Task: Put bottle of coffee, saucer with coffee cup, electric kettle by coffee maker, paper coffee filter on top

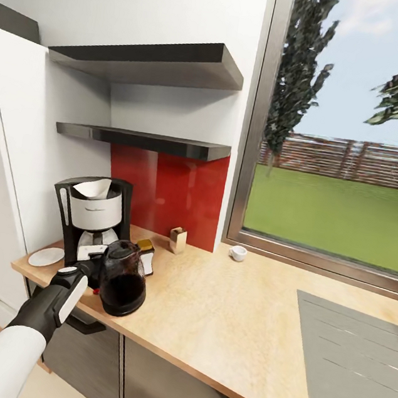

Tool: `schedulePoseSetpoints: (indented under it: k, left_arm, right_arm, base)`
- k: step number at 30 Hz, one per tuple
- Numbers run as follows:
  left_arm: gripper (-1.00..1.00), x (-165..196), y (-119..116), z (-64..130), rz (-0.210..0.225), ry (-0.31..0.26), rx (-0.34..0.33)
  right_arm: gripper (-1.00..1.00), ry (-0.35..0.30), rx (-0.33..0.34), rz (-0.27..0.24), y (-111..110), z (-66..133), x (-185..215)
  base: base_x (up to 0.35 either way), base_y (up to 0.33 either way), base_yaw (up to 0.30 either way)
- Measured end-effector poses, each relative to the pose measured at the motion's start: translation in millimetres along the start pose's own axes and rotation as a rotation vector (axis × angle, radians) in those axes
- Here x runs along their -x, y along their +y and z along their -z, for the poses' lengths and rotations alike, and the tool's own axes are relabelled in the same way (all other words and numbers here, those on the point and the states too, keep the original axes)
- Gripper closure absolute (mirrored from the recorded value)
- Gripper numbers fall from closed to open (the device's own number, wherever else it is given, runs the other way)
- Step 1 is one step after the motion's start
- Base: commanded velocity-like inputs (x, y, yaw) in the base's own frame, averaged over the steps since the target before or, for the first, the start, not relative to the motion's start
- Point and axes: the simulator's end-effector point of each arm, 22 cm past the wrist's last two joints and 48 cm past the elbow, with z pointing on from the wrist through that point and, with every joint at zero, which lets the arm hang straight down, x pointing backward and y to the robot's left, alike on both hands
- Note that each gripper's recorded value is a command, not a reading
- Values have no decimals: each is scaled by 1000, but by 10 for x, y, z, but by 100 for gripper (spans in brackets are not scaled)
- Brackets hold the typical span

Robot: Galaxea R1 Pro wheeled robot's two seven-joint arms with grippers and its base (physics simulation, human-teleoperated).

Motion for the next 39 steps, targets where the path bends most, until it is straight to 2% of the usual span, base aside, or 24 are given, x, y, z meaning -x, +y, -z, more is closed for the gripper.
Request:
schedulePoseSetpoints:
  k: [16, 17, 18, 19, 39]
  left_arm:
    - [100, 0, -16, 2, -4, -1, -4]
    - [-100, 1, -19, 2, -5, -1, -5]
    - [-100, -183, 3, -35, -10, 38, 4]
    - [-100, -254, 13, -53, -10, 52, 7]
    - [-100, -263, 28, -61, -10, 54, 10]
  right_arm:
    - [-100, 0, 0, 0, 1, 0, -4]
    - [-100, 0, 0, 0, 1, 0, -4]
    - [-100, 1, 0, 0, 0, 0, -5]
    - [-100, 2, 0, 0, 0, -3, -6]
    - [-100, 3, 0, 0, 1, -5, -5]
  base:
    - [29, 0, 0]
    - [0, 0, 0]
    - [0, 0, 0]
    - [0, 0, 0]
    - [-31, 0, 0]
